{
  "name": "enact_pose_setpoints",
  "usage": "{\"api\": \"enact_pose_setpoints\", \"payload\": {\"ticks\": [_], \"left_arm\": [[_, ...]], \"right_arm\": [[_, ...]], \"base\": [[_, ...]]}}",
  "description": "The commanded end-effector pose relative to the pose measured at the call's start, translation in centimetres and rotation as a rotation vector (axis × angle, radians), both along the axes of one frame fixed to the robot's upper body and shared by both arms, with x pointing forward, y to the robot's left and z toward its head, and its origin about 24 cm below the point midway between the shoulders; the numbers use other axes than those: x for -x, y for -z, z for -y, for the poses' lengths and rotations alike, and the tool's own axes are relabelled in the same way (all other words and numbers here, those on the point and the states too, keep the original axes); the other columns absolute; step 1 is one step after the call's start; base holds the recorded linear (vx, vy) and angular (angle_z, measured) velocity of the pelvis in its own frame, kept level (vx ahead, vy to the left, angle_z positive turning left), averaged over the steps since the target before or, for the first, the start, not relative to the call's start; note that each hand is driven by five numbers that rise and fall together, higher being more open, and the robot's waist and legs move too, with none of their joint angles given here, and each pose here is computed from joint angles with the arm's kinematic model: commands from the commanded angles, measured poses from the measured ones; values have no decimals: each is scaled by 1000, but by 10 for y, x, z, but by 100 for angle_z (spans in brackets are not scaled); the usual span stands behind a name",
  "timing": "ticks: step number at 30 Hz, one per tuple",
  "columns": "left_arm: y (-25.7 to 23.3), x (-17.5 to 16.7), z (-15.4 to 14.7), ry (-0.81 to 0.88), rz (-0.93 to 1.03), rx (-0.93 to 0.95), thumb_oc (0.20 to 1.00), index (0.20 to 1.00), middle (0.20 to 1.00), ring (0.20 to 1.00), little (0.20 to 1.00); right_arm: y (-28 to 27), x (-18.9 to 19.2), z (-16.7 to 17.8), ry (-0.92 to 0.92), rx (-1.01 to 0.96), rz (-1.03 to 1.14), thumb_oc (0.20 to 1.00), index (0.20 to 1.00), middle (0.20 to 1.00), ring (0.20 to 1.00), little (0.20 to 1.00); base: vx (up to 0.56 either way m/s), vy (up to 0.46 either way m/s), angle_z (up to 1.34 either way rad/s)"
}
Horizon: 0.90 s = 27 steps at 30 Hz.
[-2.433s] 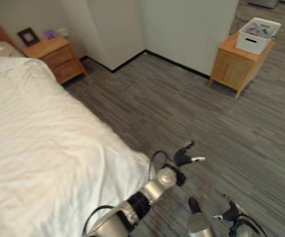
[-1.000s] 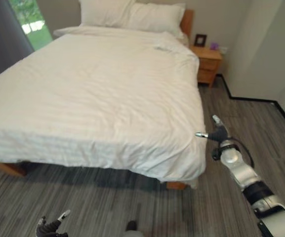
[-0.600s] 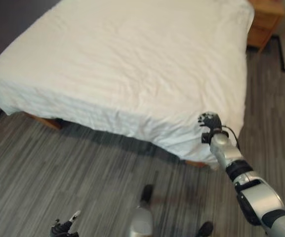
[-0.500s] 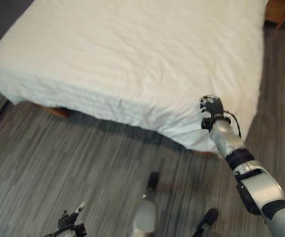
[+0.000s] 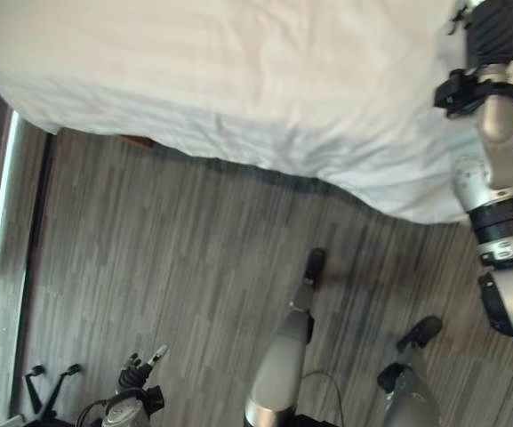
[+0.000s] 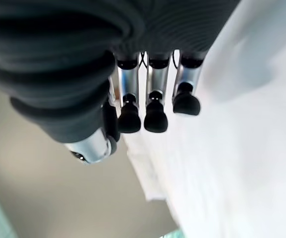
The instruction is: Making the bed.
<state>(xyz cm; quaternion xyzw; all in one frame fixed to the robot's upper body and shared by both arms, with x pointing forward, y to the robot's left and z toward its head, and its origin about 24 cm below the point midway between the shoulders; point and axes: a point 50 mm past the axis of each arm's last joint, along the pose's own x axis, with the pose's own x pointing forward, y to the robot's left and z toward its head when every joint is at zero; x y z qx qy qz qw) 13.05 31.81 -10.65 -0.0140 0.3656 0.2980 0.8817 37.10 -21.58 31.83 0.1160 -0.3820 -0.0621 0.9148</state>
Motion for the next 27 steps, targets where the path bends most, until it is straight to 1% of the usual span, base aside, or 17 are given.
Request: {"api": "enact_pose_setpoints", "payload": {"ticks": [1,2,8,9,10,11,12,13,14,15,16,18,19,22,23,24,27], "left_arm": [[-6,0,-12,-9,9,-30,1000,1000,1000,1000,1000],[-5,0,-11,-10,8,-30,1000,1000,1000,1000,1000],[0,-13,15,61,41,30,1000,1000,1000,1000,1000],[-6,-45,27,98,66,35,1000,1000,1000,1000,1000],[-6,-45,28,99,66,35,1000,1000,1000,1000,1000],[-5,-51,33,127,74,65,1000,1000,1000,1000,1000],[1,-44,36,106,54,113,1000,1000,1000,1000,1000],[1,-44,36,106,54,113,1000,1000,1000,1000,1000],[3,-44,41,105,57,143,1000,1000,1000,1000,1000],[3,-45,41,105,58,143,1000,1000,1000,1000,1000],[2,-48,45,113,73,148,1000,1000,1000,1000,1000],[-3,-56,47,125,105,137,1000,1000,1000,1000,1000],[-7,-60,46,95,132,130,1000,1000,1000,1000,1000],[-10,-57,37,33,156,130,1000,1000,1000,1000,1000],[-13,-57,34,14,175,125,1000,1000,1000,1000,1000],[-20,-61,32,10,216,110,1000,1000,1000,1000,1000],[-26,-69,34,29,252,95,1000,1000,1000,1000,1000]], "right_arm": [[13,3,12,-5,-14,-19,200,200,200,200,200],[13,3,11,-6,-14,-20,200,200,200,200,200],[119,13,46,65,-72,-298,200,200,200,200,200],[151,15,33,17,-25,-401,200,200,200,200,200],[151,16,33,18,-26,-401,200,200,200,200,200],[154,15,43,41,-11,-422,200,200,200,200,200],[176,19,52,62,-22,-515,200,200,200,200,200],[176,19,52,62,-22,-516,200,200,200,200,200],[196,26,60,86,-6,-594,200,200,200,200,200],[195,26,60,86,-6,-594,200,200,200,200,200],[210,33,64,106,5,-643,200,200,200,200,200],[226,40,60,100,-25,-674,200,200,200,200,200],[235,53,54,95,-39,-664,1000,1000,1000,1000,1000],[242,67,50,99,-11,-660,1000,1000,1000,1000,1000],[246,76,48,104,24,-669,1000,1000,1000,1000,1000],[255,90,45,120,117,-702,1000,1000,1000,1000,1000],[265,99,43,143,185,-748,1000,1000,1000,1000,1000]], "base": [[-61,51,-31],[-43,56,-28],[-6,53,-21],[48,90,-25],[59,72,-36],[57,5,-41],[57,4,-40],[78,-13,-40],[31,-8,-38],[64,-46,-33],[50,-53,-44],[160,-102,-41],[152,-112,-31],[128,-124,-30],[206,-185,-36],[141,-139,-25],[86,-114,-21]]}}
